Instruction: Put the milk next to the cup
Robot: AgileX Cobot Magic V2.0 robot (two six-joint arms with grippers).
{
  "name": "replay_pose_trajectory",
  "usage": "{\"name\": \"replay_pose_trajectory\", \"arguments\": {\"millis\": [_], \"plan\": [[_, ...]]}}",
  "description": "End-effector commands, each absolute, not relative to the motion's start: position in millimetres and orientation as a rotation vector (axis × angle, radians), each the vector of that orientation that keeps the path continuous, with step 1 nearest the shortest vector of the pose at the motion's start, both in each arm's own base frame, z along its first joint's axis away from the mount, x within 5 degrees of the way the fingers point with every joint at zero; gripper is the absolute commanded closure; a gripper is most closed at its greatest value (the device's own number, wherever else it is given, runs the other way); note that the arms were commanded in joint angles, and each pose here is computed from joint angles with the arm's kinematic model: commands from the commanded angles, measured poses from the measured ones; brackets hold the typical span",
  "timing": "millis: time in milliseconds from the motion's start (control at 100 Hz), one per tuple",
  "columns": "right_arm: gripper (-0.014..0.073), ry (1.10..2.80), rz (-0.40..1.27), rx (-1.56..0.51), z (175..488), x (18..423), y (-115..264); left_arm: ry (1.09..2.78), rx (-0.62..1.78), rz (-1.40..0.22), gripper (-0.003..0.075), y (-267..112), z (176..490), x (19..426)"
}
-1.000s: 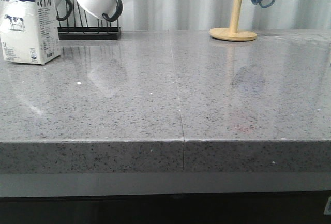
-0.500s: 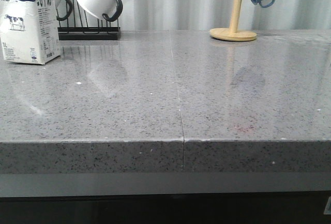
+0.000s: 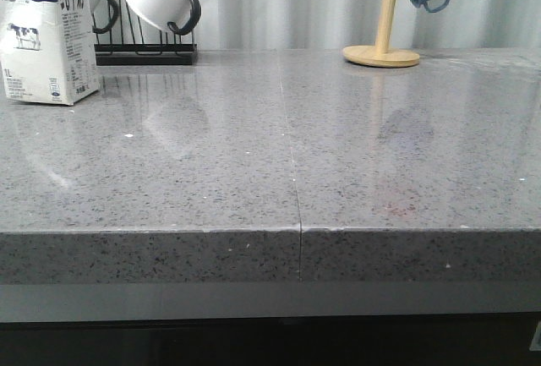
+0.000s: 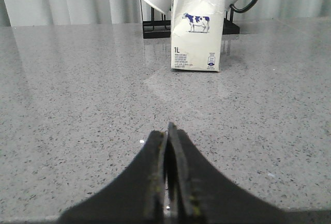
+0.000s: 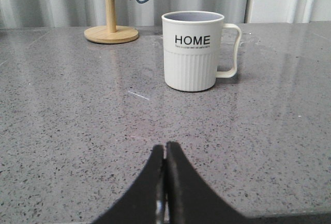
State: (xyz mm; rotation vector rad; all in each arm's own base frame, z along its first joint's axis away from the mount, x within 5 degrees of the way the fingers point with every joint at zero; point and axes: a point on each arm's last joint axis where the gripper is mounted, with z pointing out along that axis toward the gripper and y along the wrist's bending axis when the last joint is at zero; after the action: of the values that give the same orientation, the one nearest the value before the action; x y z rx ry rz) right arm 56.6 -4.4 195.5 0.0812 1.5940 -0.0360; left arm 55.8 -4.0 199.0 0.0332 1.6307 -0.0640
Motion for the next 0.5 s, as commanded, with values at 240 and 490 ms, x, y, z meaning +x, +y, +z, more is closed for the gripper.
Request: {"name": "replay_pose_trajectory", "arguments": {"millis": [240, 490], "plan": [[0.0612, 1.519, -0.037, 0.079, 233.7, 49.7, -4.1, 1.555, 0.011, -0.073, 0.0741, -3.2, 194.3, 55.4], [0.0612, 1.676, -0.036, 0.098, 272.0, 58.1, -5.2, 1.555, 0.011, -0.073, 0.0741, -3.2, 194.3, 55.4]]}}
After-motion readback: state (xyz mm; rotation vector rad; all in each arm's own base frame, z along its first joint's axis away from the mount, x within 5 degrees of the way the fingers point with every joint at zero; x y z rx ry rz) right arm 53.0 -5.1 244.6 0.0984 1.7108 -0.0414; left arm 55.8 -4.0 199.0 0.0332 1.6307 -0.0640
